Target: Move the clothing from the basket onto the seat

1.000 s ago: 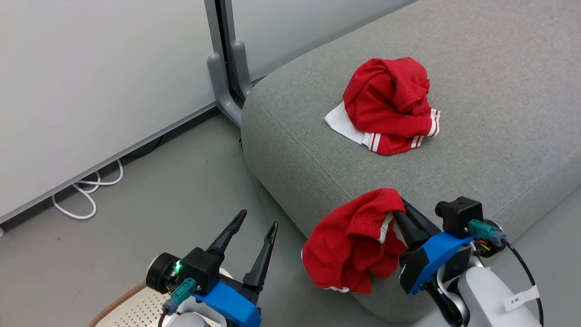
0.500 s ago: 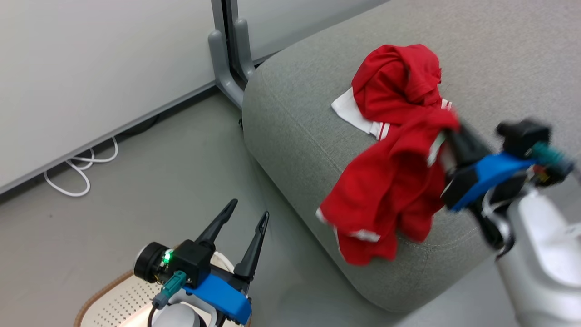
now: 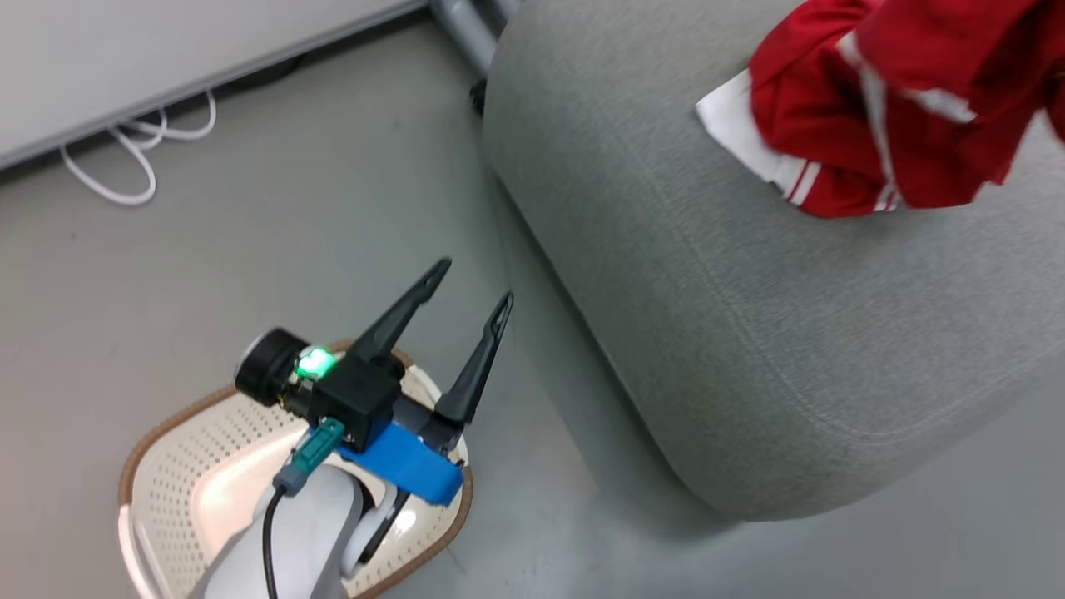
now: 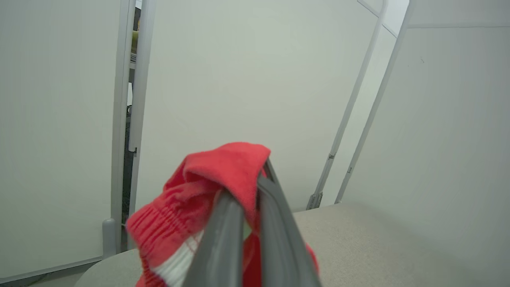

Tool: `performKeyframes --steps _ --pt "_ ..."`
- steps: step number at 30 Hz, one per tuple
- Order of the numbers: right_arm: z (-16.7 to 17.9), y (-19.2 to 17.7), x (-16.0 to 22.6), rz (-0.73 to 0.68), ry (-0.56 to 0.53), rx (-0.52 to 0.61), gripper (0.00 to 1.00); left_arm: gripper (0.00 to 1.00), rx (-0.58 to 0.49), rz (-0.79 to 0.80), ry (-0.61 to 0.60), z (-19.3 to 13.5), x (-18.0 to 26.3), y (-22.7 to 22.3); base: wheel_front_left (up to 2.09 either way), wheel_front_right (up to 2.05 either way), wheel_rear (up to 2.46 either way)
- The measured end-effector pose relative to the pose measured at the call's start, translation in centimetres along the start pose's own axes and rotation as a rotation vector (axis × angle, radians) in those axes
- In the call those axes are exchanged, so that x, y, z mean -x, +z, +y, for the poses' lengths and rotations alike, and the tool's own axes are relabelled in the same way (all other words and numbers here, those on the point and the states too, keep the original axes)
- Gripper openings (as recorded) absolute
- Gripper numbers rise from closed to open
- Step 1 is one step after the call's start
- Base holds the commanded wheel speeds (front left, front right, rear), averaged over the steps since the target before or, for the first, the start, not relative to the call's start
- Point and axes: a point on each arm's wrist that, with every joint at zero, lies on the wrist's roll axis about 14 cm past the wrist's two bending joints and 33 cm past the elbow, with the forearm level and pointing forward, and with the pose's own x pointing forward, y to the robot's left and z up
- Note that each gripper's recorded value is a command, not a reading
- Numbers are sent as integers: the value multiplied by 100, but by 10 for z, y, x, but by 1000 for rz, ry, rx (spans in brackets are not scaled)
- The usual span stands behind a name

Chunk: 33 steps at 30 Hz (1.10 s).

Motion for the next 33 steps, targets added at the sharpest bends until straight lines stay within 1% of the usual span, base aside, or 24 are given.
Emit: performKeyframes --steps 2,6,8,12,13,16,20,24,30,31,32,33 --pt "-4 -5 -14 2 -18 20 0 100 3 -16 6 9 -4 0 0 0 0" --pt "-17 -22 -36 -20 -87 20 0 100 8 -25 33 31 -4 -9 0 0 0" --pt "-15 -41 -44 -11 -107 18 0 100 12 -26 48 42 -4 -16 0 0 0" --pt "5 -102 -52 66 -111 30 0 100 20 3 84 64 5 -37 0 0 0" --pt "12 -122 -51 110 -100 40 0 100 24 9 91 68 7 -42 0 0 0" --pt "37 -187 -40 248 -78 23 0 100 28 29 109 78 13 -54 0 0 0" --pt "60 -237 -31 338 -64 -2 0 100 25 45 130 89 20 -64 0 0 0" --pt "77 -264 -25 385 -44 -8 0 100 22 57 148 97 25 -70 0 0 0" --pt "78 -268 -24 391 -37 4 0 100 17 60 147 98 25 -71 0 0 0" --pt "78 -268 -23 393 -36 4 18 100 15 59 146 98 24 -70 0 0 0" --pt "78 -267 -23 393 -36 4 49 100 13 57 146 98 24 -69 0 0 0" --pt "77 -266 -23 390 -35 3 100 100 11 55 145 97 24 -67 0 0 0"
